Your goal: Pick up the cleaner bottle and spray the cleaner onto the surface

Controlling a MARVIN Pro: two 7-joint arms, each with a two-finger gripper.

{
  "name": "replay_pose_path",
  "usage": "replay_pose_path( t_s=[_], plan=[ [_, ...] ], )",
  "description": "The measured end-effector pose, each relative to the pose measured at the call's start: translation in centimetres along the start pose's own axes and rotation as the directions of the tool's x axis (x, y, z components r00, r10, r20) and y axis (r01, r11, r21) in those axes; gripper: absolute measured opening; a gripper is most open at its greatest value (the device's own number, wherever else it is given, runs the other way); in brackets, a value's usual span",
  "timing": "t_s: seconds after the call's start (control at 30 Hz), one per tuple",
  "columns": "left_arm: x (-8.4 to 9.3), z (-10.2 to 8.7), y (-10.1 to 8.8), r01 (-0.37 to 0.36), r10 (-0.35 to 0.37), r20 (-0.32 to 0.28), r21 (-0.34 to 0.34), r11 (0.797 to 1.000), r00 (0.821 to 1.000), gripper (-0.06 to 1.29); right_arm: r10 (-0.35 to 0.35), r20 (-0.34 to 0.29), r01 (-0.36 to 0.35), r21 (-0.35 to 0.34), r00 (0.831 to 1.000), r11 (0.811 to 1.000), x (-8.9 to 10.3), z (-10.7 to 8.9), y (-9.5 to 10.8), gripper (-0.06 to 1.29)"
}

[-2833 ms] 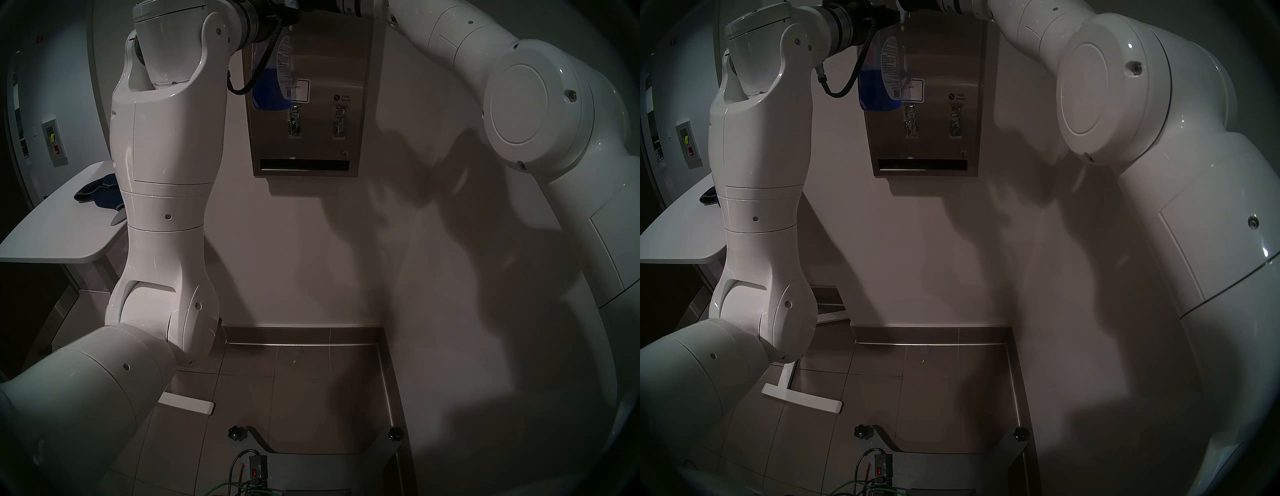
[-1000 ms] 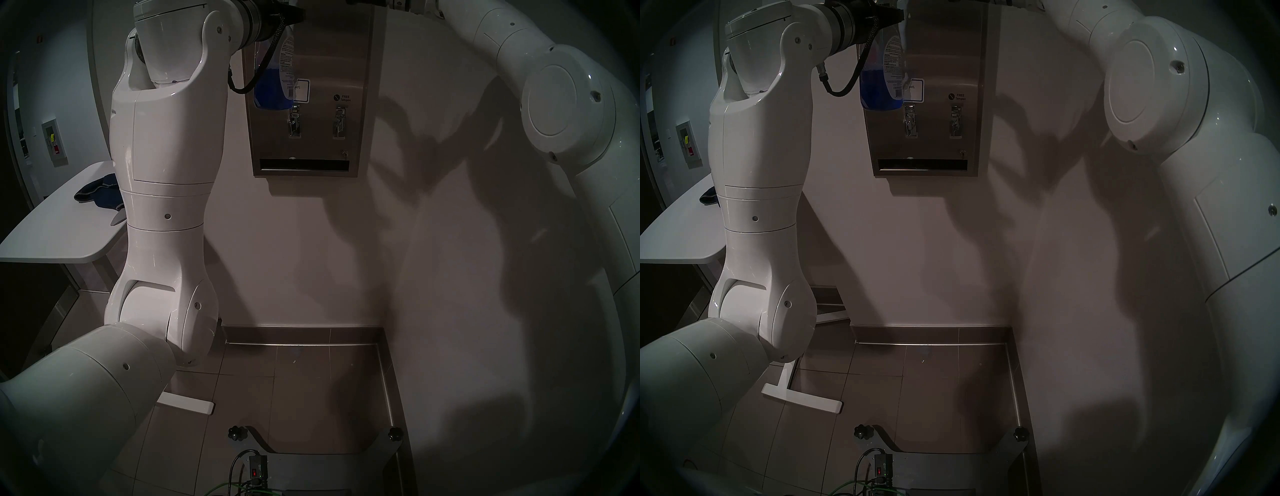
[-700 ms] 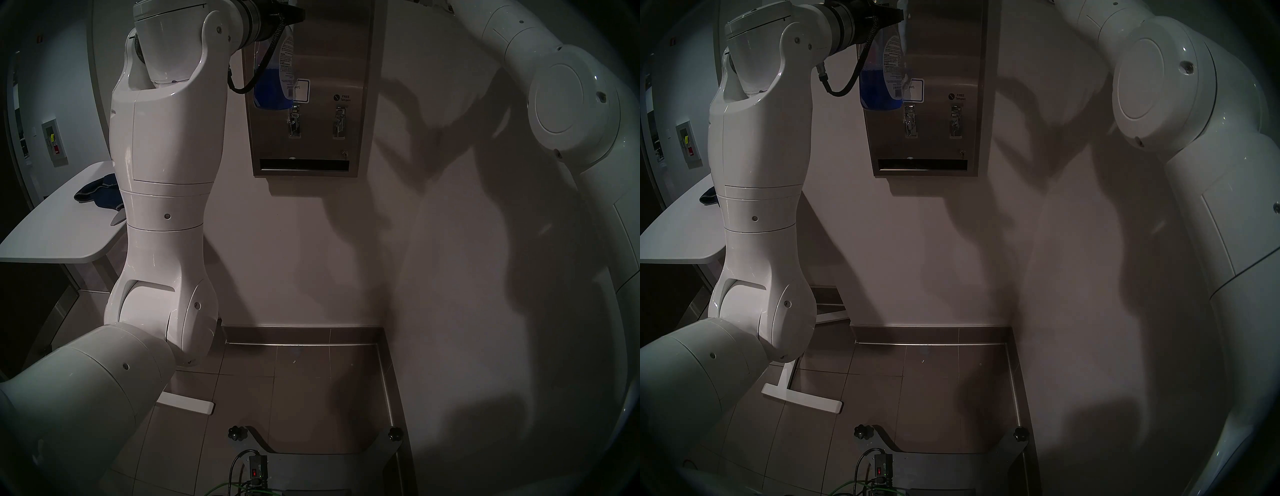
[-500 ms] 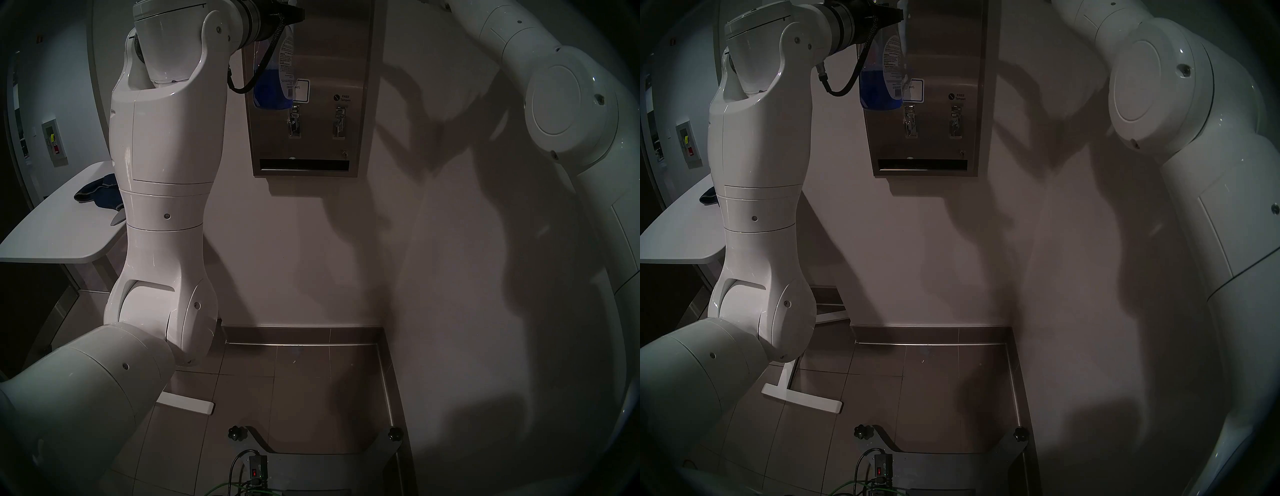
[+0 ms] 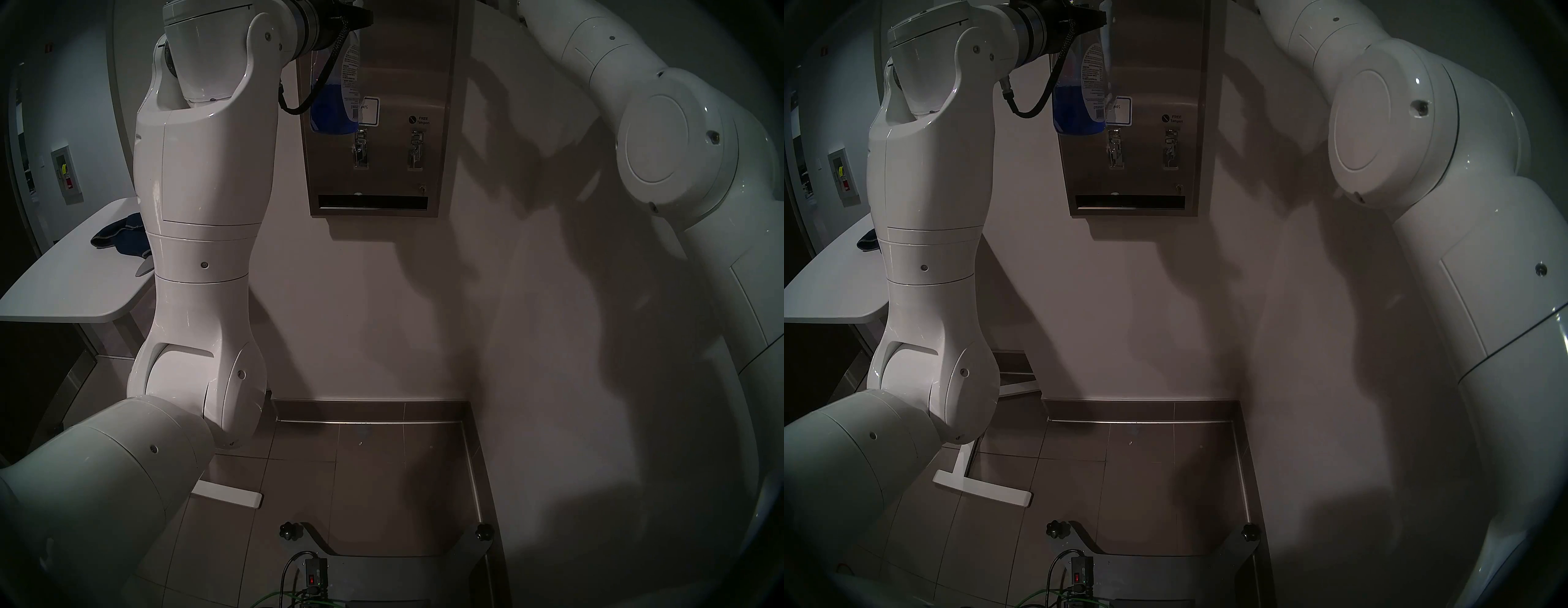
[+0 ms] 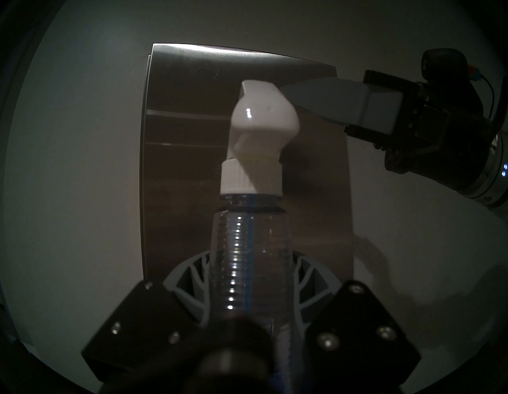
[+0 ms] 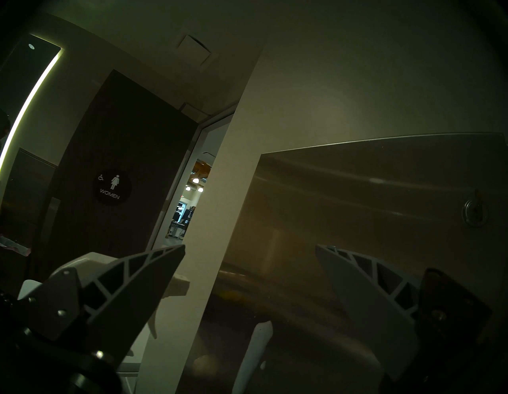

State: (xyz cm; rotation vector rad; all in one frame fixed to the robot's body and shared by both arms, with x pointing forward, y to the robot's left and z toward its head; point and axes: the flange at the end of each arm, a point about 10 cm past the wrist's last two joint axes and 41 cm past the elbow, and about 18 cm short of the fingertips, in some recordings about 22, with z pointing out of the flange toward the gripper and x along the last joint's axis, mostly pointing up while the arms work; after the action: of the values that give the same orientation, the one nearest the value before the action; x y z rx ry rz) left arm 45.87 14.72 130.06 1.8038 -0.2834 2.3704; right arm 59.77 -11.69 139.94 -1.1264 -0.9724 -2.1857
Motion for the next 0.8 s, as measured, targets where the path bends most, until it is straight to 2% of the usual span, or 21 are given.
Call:
replay_pose_path(
  t_s=[0.3,0.4,0.8],
  plan=[
    [-0.1,0.0,0.0,0.001,-0.001,0.002,0.000,1.000,1.000,0.37,-0.089,-0.022,0.087,-0.071,0.996,0.994,-0.7,0.2,0.2,1.23],
    [-0.1,0.0,0.0,0.001,-0.001,0.003,0.000,1.000,1.000,0.37,-0.135,-0.008,0.134,-0.104,0.991,0.986,-1.5,-0.1,0.5,1.23],
    [-0.3,0.0,0.0,0.002,-0.002,0.007,0.000,1.000,1.000,0.37,-0.216,0.034,0.219,-0.192,0.976,0.957,-3.8,-1.9,2.0,1.23]
  ],
)
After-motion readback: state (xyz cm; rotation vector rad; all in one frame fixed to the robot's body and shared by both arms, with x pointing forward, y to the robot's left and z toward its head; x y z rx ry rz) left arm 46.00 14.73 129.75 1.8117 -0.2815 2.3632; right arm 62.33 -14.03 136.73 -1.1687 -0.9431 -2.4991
